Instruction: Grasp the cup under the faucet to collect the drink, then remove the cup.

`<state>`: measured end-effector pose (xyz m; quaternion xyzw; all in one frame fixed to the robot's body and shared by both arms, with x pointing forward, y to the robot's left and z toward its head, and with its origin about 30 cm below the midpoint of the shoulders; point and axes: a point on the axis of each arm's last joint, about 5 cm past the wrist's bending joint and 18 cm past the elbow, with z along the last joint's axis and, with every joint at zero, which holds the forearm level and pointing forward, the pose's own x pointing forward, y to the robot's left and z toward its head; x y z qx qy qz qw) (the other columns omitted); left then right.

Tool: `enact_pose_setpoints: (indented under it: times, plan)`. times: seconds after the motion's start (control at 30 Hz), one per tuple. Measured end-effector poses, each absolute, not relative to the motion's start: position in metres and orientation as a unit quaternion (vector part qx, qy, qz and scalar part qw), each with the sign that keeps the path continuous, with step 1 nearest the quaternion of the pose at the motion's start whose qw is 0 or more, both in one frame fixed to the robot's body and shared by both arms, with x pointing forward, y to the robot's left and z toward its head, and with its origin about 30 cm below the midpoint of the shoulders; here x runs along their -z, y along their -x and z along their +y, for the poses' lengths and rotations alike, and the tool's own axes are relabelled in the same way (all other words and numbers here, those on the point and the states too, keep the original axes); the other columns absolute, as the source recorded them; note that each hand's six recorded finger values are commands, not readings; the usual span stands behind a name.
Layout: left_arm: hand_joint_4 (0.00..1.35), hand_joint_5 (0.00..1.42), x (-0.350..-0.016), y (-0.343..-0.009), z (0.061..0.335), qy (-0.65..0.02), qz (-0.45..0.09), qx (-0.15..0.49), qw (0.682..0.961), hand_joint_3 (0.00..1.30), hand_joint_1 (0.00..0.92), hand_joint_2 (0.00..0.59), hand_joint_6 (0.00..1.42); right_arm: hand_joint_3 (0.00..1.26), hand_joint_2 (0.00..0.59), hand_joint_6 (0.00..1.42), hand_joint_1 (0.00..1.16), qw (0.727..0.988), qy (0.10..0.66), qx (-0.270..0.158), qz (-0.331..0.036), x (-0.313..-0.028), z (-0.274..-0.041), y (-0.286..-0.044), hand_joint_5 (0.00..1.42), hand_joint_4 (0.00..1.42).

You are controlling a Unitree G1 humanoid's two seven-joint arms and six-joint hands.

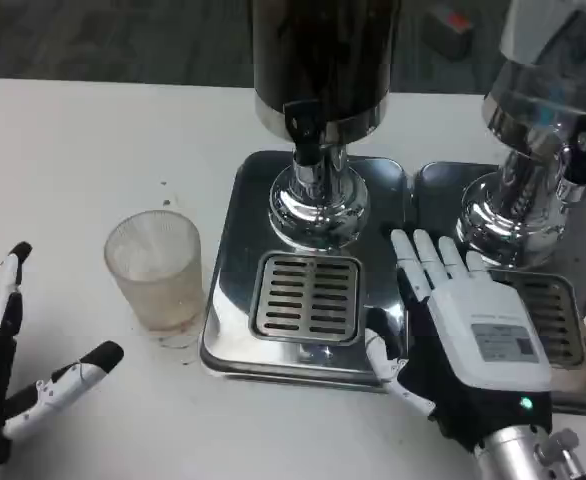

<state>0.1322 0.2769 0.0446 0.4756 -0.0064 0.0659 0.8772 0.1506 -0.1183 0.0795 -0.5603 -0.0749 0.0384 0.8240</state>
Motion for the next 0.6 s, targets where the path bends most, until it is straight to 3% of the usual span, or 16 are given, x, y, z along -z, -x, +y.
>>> enact_pose_setpoints:
  times: [0.43, 0.6]
  plan:
    - [0.0, 0.0, -0.03, -0.168, 0.275, -0.402, -0.01, -0.033, 0.915, 0.0, 0.001, 0.0, 0.0, 0.04, 0.562, 0.0, 0.3, 0.823, 0.563, -0.03, -0.068, -0.08, -0.116, -0.149, 0.0, 0.0]
    - [0.0, 0.0, -0.032, -0.187, 0.271, -0.4, -0.007, -0.018, 0.916, 0.0, 0.074, 0.004, 0.0, 0.04, 0.562, 0.0, 0.3, 0.825, 0.561, -0.027, -0.063, -0.08, -0.115, -0.148, 0.0, 0.0]
